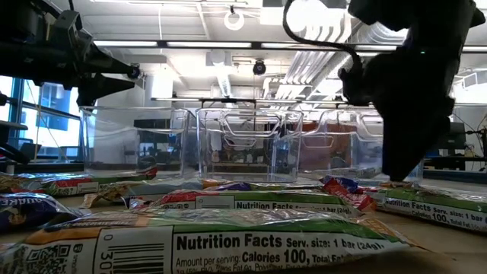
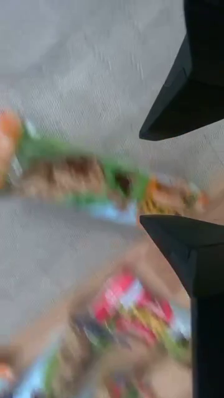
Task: Pick and place Granola Bars by type
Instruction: Put the orange granola bar into the right transparent bin
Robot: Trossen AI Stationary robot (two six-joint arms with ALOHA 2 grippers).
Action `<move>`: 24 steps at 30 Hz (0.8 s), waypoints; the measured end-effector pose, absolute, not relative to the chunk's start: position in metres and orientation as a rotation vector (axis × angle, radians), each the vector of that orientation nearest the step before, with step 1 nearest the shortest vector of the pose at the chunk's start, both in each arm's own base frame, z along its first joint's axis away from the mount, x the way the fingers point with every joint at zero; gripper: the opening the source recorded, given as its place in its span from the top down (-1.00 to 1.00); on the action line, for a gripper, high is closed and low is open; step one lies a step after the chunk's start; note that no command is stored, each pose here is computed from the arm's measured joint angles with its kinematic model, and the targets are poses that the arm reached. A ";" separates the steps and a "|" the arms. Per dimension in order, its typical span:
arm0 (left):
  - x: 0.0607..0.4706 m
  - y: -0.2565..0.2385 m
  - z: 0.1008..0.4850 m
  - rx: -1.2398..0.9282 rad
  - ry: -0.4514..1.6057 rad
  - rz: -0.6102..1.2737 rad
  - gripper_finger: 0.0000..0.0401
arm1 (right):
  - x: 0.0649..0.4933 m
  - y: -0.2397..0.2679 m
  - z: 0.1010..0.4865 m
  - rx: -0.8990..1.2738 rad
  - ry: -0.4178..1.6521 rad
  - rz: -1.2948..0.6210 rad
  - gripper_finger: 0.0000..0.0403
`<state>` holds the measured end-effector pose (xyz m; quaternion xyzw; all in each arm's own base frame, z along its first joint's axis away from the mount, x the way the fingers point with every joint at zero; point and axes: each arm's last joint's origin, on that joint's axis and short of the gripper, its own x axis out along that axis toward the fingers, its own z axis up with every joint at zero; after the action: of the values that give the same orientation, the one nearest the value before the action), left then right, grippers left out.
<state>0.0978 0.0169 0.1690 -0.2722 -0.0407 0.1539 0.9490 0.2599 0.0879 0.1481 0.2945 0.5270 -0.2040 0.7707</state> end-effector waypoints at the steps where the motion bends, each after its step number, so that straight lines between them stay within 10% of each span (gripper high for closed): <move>1: 0.098 0.017 0.169 -0.554 -0.083 0.313 0.26 | 0.259 0.087 0.148 0.627 1.129 -0.472 0.04; 24: 0.098 0.017 0.169 -0.579 -0.090 0.324 0.26 | 0.267 0.114 0.121 0.544 0.973 -0.331 0.09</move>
<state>0.0976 0.0173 0.1689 -0.2840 -0.0442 0.1590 0.9445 0.2672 0.1137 0.1212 0.2567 0.4594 -0.1562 0.8359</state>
